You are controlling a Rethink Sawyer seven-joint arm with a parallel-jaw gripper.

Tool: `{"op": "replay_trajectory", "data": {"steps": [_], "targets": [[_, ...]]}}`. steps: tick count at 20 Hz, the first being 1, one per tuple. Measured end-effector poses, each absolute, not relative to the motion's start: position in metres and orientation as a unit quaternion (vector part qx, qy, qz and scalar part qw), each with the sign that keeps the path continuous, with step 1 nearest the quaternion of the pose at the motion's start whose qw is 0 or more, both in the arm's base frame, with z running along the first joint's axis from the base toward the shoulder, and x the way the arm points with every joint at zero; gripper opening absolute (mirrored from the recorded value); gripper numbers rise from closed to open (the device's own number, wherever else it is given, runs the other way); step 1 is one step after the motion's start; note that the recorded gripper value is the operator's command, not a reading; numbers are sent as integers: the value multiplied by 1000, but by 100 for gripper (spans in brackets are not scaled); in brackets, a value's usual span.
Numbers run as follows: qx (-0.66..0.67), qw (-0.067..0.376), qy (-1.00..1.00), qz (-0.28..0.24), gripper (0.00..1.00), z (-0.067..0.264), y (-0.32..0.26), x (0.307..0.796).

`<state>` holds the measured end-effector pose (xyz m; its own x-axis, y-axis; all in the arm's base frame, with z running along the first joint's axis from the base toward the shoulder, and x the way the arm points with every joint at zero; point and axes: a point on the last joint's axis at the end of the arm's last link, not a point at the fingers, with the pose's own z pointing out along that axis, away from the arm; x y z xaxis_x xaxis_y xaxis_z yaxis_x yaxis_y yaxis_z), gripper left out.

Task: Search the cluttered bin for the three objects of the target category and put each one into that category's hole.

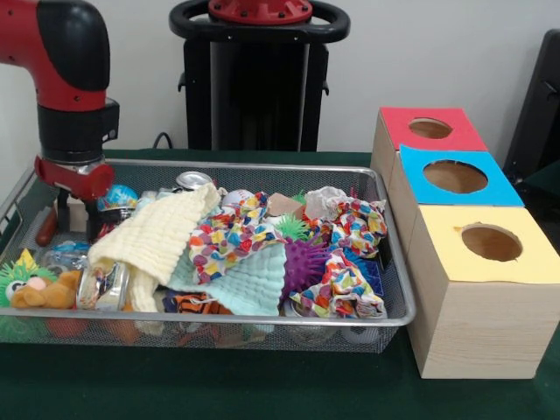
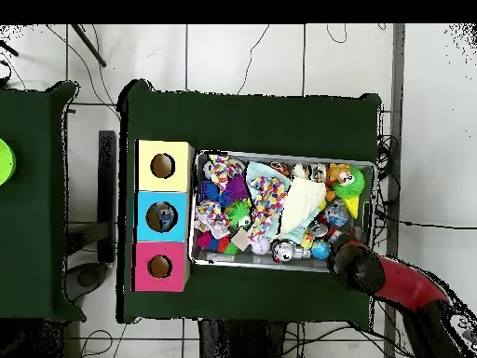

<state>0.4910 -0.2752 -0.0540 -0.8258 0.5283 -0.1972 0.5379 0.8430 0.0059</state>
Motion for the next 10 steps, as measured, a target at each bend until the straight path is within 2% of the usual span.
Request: {"op": "replay_trajectory", "data": {"steps": [10], "targets": [[268, 109, 957, -14, 100, -61, -276, 498]]}}
